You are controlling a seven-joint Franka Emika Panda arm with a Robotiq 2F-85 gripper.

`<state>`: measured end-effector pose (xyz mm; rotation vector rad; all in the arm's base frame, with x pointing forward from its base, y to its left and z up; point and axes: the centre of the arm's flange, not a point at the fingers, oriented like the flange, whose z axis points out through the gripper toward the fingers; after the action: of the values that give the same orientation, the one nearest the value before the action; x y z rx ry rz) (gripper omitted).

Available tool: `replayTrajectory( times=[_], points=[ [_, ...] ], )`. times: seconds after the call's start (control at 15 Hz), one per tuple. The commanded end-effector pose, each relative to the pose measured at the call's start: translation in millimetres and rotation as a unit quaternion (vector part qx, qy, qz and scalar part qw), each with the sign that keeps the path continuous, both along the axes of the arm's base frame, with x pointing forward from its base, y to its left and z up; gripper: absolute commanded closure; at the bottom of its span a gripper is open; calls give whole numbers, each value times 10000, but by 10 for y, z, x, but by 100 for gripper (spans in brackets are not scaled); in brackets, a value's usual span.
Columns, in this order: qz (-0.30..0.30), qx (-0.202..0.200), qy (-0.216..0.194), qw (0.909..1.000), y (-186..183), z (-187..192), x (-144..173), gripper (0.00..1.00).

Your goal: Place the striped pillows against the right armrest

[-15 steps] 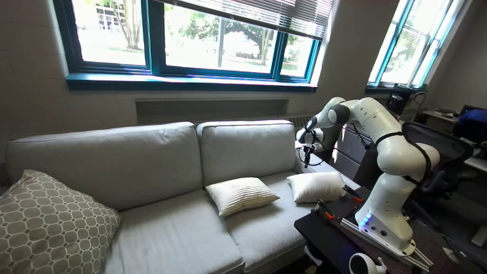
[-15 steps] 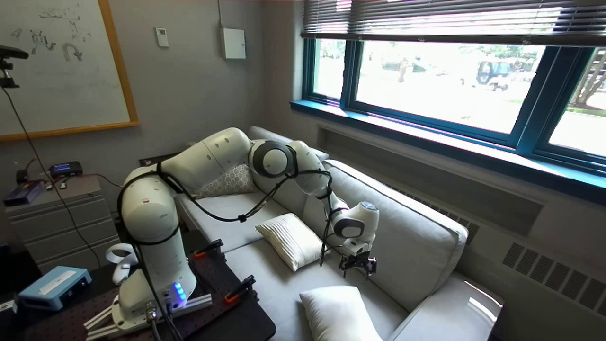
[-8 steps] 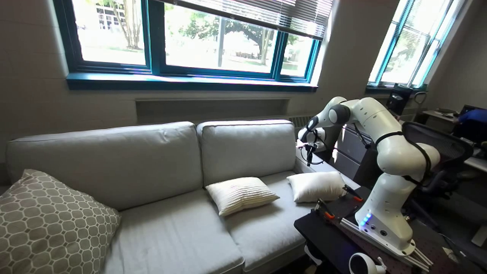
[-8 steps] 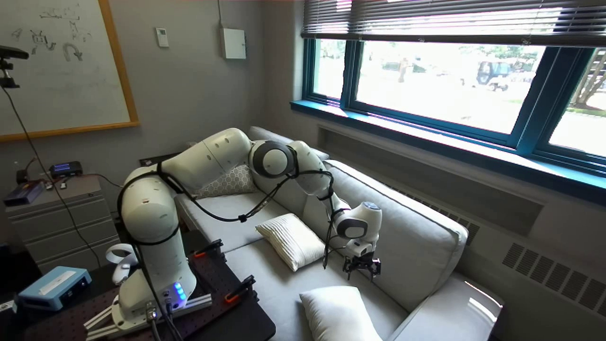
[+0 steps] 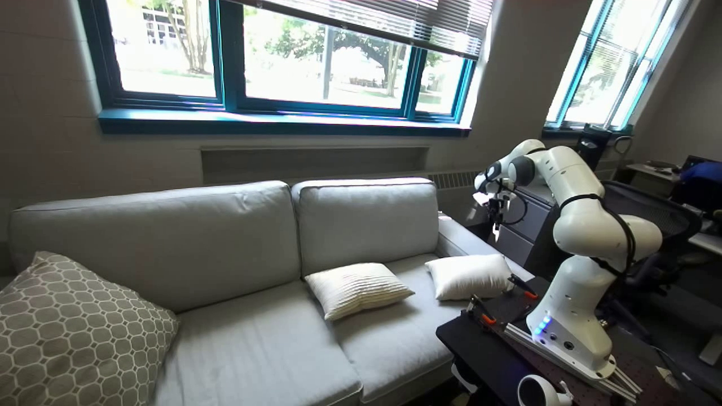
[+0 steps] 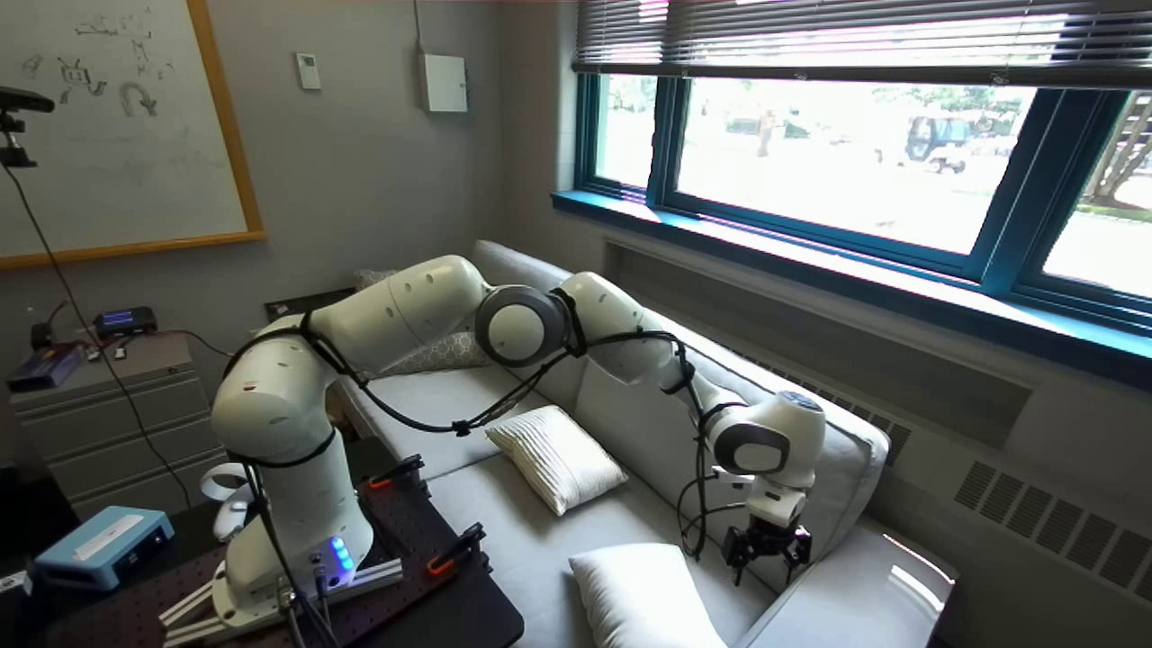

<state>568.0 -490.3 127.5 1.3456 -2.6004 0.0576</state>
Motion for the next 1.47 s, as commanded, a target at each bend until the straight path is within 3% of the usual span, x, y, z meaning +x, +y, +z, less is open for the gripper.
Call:
replayTrajectory(
  times=[0.0,0.33,0.6,0.8,0.87,0.93,1.4],
  points=[
    [399,579,226,9973,-780,230,108,0],
    [-964,1396,223,9853,-1205,238,43,0],
    [-1993,1339,-280,9703,-1179,54,99,0],
    [-2635,1085,-728,9558,-1127,-187,242,0],
    [-2688,1023,-687,9553,-1121,-257,299,0],
    [-2450,1157,-561,9610,-690,-79,-224,0],
    [-2723,1202,-656,9524,-681,-289,-198,0]
  ],
)
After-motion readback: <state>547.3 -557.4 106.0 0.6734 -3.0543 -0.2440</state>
